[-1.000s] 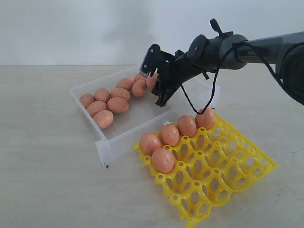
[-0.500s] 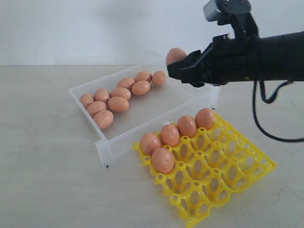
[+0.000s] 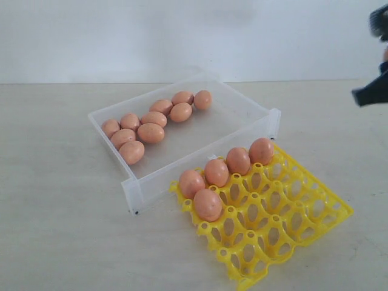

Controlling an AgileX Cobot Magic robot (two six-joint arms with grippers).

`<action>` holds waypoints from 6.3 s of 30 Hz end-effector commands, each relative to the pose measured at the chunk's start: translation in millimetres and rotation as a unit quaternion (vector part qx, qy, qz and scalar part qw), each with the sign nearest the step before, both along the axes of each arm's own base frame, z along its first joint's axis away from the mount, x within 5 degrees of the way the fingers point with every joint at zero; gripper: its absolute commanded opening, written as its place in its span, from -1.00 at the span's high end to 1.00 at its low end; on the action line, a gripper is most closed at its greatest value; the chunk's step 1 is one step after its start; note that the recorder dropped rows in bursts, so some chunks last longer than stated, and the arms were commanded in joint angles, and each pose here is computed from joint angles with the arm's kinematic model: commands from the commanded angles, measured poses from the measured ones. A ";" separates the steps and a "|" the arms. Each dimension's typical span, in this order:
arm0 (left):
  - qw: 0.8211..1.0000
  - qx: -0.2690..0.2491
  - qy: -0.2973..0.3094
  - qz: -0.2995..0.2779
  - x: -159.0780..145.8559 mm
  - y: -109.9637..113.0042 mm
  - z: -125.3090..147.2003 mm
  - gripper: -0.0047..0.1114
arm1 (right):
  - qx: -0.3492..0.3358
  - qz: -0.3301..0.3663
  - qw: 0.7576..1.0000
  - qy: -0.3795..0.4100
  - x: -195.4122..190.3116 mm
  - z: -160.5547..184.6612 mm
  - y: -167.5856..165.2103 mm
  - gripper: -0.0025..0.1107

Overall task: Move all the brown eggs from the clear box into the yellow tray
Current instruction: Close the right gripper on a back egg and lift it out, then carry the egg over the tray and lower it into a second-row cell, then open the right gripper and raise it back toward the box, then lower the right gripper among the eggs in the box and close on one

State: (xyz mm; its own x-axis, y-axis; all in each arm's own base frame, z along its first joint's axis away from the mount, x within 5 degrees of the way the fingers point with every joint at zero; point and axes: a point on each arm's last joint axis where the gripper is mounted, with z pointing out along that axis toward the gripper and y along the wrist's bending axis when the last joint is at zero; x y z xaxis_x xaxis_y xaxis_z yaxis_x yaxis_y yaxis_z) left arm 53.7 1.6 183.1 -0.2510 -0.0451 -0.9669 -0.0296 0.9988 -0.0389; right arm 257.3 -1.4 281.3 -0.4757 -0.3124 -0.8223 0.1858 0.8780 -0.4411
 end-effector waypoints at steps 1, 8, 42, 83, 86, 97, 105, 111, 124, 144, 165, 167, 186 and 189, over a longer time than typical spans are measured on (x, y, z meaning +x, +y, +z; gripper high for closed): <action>1.000 -0.002 -0.002 0.001 -0.1 0.1 -0.3 0.85 | 0.200 -0.036 0.970 -0.136 4.4 27.1 4.3 0.96; 1.000 -0.002 -0.002 0.001 -0.1 0.1 -0.3 0.85 | 0.449 0.120 0.854 -0.235 32.7 29.2 42.4 0.96; 1.000 -0.002 -0.002 0.001 -0.1 0.1 -0.3 0.85 | 0.447 0.494 0.727 0.165 38.3 -109.5 87.1 0.96; 1.000 -0.002 -0.002 0.001 -0.1 0.1 -0.3 0.85 | 0.331 0.486 0.774 0.234 40.7 -149.3 80.3 0.96; 1.000 -0.002 -0.002 0.001 -0.1 0.1 -0.3 0.85 | 0.326 0.479 0.780 0.236 41.7 -150.6 79.0 0.96; 1.000 -0.002 -0.002 0.001 -0.1 0.1 -0.3 0.85 | 0.342 0.478 0.777 0.227 42.4 -148.1 80.5 0.59; 1.000 -0.002 -0.002 0.001 -0.1 0.1 -0.3 0.85 | 0.345 0.477 0.776 0.227 42.3 -148.0 80.6 0.24; 1.000 -0.002 -0.002 0.001 -0.1 0.1 -0.3 0.85 | 0.344 0.478 0.776 0.227 42.2 -148.0 80.6 0.22; 1.000 -0.002 -0.002 0.001 -0.1 0.1 -0.3 0.85 | 0.354 0.469 0.779 0.219 44.1 -146.9 80.5 -0.19; 1.000 -0.002 -0.002 0.001 -0.1 0.1 -0.3 0.85 | 0.447 0.574 0.670 0.145 44.0 -86.4 103.9 0.96; 1.000 -0.002 -0.002 0.001 -0.1 0.1 -0.3 0.85 | -0.030 0.226 0.962 0.148 84.4 -4.9 172.5 0.96; 1.000 -0.002 -0.002 0.001 -0.1 0.1 -0.3 0.85 | -0.084 0.213 0.933 0.278 96.3 -10.8 171.1 0.96; 1.000 -0.002 -0.002 0.001 -0.1 0.1 -0.3 0.85 | -0.041 0.658 0.675 0.331 146.4 -55.5 267.4 0.54; 1.000 -0.002 -0.002 0.001 -0.1 0.1 -0.3 0.85 | -0.079 0.685 0.656 0.306 151.6 -66.8 270.5 0.13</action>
